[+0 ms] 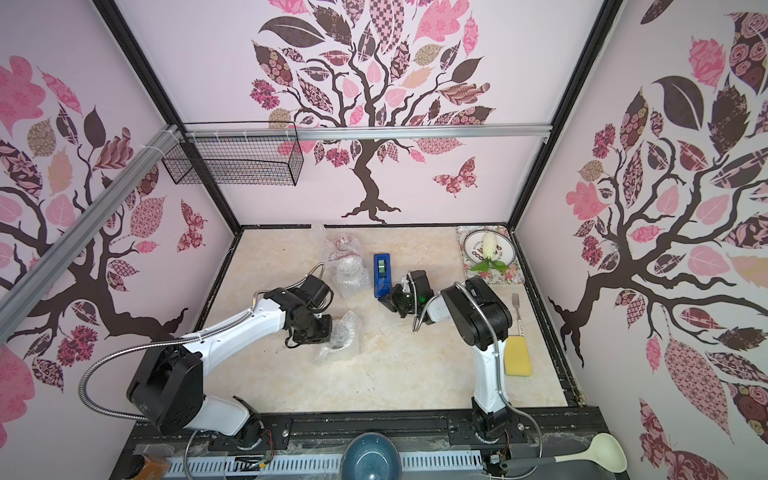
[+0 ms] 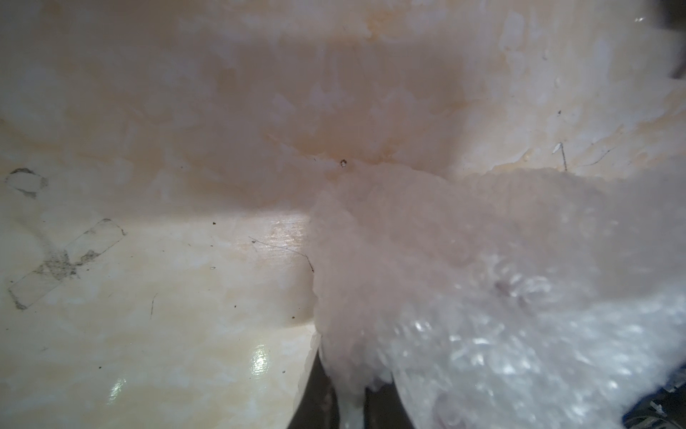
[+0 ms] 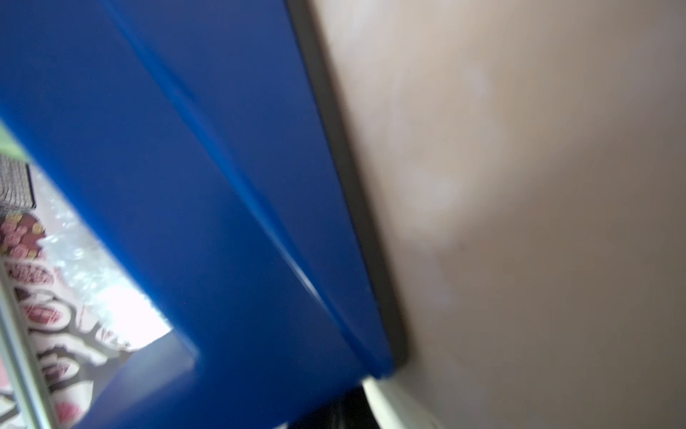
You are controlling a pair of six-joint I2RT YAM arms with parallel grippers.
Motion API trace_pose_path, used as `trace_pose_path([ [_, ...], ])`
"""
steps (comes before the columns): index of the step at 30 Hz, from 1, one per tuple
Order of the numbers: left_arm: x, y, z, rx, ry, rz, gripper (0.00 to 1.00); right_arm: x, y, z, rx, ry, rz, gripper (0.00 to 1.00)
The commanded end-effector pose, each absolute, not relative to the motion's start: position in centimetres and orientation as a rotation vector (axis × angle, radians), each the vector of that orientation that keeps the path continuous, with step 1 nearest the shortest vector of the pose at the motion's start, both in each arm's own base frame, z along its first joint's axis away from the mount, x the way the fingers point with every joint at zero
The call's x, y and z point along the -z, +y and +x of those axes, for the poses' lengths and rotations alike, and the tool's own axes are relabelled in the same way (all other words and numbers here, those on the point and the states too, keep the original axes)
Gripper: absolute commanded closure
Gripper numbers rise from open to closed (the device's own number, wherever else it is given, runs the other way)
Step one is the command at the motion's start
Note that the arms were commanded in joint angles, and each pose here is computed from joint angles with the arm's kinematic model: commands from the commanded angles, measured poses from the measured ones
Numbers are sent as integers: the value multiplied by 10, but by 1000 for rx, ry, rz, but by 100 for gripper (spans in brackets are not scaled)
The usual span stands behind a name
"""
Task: Wrap mugs in bubble wrap
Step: Tear off the tape using the Tape Cutter, then stick the tape on the bubble wrap.
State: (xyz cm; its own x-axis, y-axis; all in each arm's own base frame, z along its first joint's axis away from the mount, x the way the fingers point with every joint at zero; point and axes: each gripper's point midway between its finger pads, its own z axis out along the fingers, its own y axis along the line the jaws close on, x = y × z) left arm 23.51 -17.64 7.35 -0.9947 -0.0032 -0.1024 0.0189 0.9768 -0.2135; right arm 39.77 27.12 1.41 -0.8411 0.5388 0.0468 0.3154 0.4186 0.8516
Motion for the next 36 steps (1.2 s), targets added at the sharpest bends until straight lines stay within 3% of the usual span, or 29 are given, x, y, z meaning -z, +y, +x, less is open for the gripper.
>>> trace_pose_path([
  [1,-66,-182,240,333,3036,33,100,94,201,341,-747,2583,1376,100],
  [4,-61,-182,239,322,3052,38,100,102,209,326,-715,2598,1372,100],
  [7,-61,-184,240,326,3053,43,100,80,218,335,-926,2511,1315,100],
  [13,-67,-185,243,341,3036,47,100,-46,232,365,-1325,2334,934,100],
  [21,-74,-190,246,380,3015,64,100,-163,279,305,-1737,2281,697,100],
  [26,-75,-192,246,391,3018,73,100,-193,323,276,-2004,2192,665,100],
  [36,-75,-191,243,397,3014,96,100,-187,376,244,-2074,2261,621,100],
])
